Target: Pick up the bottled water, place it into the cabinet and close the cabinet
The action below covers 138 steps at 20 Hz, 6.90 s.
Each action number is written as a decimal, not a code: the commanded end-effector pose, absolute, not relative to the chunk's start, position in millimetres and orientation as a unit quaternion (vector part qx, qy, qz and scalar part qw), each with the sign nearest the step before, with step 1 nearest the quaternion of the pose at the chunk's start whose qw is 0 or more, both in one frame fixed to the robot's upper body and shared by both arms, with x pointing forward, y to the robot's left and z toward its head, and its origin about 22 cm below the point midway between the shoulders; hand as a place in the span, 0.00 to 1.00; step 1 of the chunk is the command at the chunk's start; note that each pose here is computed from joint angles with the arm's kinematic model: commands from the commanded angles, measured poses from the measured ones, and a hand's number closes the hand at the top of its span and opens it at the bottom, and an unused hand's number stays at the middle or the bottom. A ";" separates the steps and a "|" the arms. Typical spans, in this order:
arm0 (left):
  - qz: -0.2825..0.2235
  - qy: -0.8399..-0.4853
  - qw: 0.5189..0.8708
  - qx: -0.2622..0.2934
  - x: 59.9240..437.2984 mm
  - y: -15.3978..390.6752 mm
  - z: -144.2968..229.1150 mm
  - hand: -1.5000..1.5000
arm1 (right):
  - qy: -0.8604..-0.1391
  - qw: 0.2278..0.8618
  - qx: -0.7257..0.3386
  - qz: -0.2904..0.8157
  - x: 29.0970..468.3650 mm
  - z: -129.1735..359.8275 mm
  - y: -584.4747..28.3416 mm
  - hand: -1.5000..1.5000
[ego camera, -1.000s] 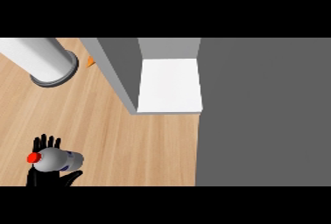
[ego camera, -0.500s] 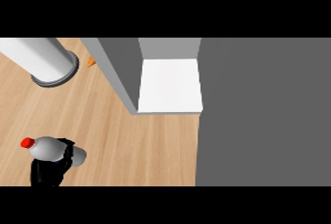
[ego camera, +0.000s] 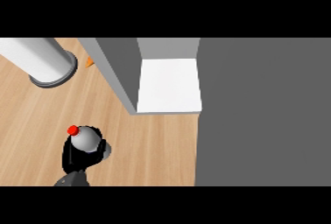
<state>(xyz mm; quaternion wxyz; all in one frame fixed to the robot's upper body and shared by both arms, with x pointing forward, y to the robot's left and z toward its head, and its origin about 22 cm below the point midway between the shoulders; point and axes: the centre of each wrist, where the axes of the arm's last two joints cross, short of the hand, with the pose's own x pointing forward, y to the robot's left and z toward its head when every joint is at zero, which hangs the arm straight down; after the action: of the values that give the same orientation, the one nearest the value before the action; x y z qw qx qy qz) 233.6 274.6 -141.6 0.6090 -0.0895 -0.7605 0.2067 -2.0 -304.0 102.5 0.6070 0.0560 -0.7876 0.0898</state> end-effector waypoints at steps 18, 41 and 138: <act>0.099 -0.806 0.555 -0.181 272.3 160.9 -25.7 1.00 | -0.813 0.573 0.054 0.090 4.8 127.1 -298.7 0.00; 0.060 -0.820 0.561 -0.095 295.8 19.1 112.7 1.00 | -0.818 0.565 0.054 0.097 26.2 125.6 -294.1 0.00; 0.045 -0.798 0.578 -0.165 201.3 125.6 42.2 0.00 | -0.746 0.584 0.204 0.246 49.8 139.3 -276.1 1.00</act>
<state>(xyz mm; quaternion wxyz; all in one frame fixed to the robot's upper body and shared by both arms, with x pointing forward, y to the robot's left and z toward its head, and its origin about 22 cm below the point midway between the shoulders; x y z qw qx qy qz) 227.9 117.0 38.2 0.5782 -0.1626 -0.7988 0.0342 49.2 -293.5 100.4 0.6048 0.2173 -0.7467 0.1718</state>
